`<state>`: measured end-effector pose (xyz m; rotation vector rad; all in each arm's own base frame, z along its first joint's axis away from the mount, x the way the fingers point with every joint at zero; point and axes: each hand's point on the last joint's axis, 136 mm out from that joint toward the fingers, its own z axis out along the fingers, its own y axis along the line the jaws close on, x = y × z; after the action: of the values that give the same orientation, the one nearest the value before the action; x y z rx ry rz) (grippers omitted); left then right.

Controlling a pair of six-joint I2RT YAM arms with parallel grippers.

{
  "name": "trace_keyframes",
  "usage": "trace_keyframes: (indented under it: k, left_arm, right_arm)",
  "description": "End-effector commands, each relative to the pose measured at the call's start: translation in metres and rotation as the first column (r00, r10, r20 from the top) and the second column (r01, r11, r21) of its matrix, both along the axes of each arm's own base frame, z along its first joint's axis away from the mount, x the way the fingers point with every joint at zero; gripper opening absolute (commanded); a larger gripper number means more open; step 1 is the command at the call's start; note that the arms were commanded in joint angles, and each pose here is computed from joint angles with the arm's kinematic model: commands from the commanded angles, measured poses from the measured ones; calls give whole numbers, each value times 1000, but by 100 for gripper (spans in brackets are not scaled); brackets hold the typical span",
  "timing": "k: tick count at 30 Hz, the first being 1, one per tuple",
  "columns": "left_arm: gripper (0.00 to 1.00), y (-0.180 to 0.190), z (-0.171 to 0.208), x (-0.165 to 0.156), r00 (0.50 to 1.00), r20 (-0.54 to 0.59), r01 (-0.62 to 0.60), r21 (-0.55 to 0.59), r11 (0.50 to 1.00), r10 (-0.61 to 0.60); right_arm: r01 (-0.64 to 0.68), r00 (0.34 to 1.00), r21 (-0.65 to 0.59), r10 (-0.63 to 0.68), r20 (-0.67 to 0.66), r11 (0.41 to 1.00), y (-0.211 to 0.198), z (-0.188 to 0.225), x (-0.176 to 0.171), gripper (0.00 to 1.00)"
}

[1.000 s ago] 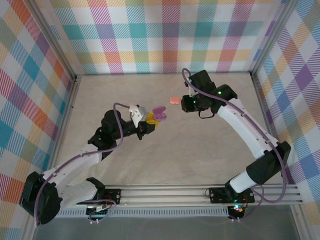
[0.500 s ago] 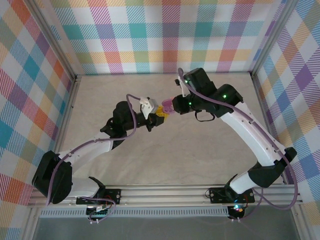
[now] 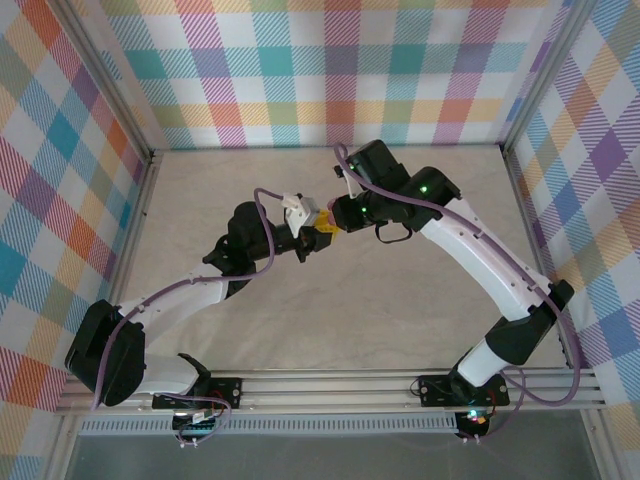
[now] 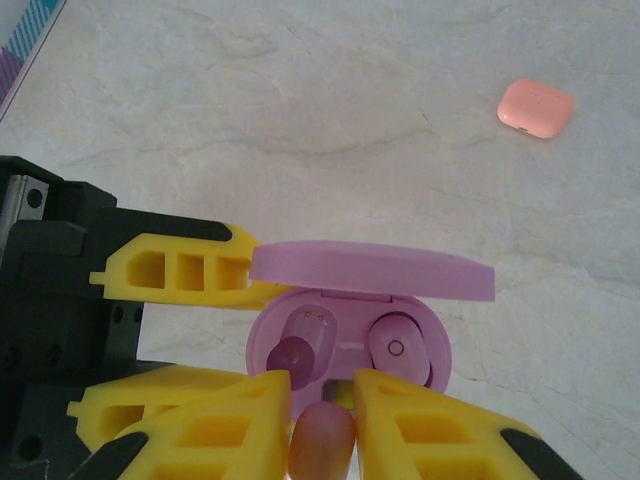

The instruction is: Insert wireless bluetooth earbuds into charging case

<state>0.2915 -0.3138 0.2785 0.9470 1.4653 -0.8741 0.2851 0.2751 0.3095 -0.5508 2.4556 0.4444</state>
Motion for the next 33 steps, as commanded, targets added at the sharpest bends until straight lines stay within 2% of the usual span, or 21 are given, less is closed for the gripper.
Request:
trace_keyframes:
  k: [1, 20, 27, 33]
  left_arm:
    - [14, -8, 21, -10, 998, 43, 49, -48, 998, -47]
    - [14, -7, 19, -15, 998, 41, 49, -47, 998, -47]
    - [14, -8, 18, -14, 998, 38, 51, -48, 998, -49]
    - [14, -8, 18, -15, 998, 36, 51, -47, 998, -49]
  right_arm:
    - [-12, 999, -7, 13, 42, 1000, 5, 7, 7, 24]
    - [-24, 999, -95, 27, 37, 995, 5, -6, 14, 26]
    - [-28, 998, -70, 31, 45, 997, 9, 2, 13, 35]
    - [-24, 997, -40, 27, 72, 999, 10, 17, 13, 35]
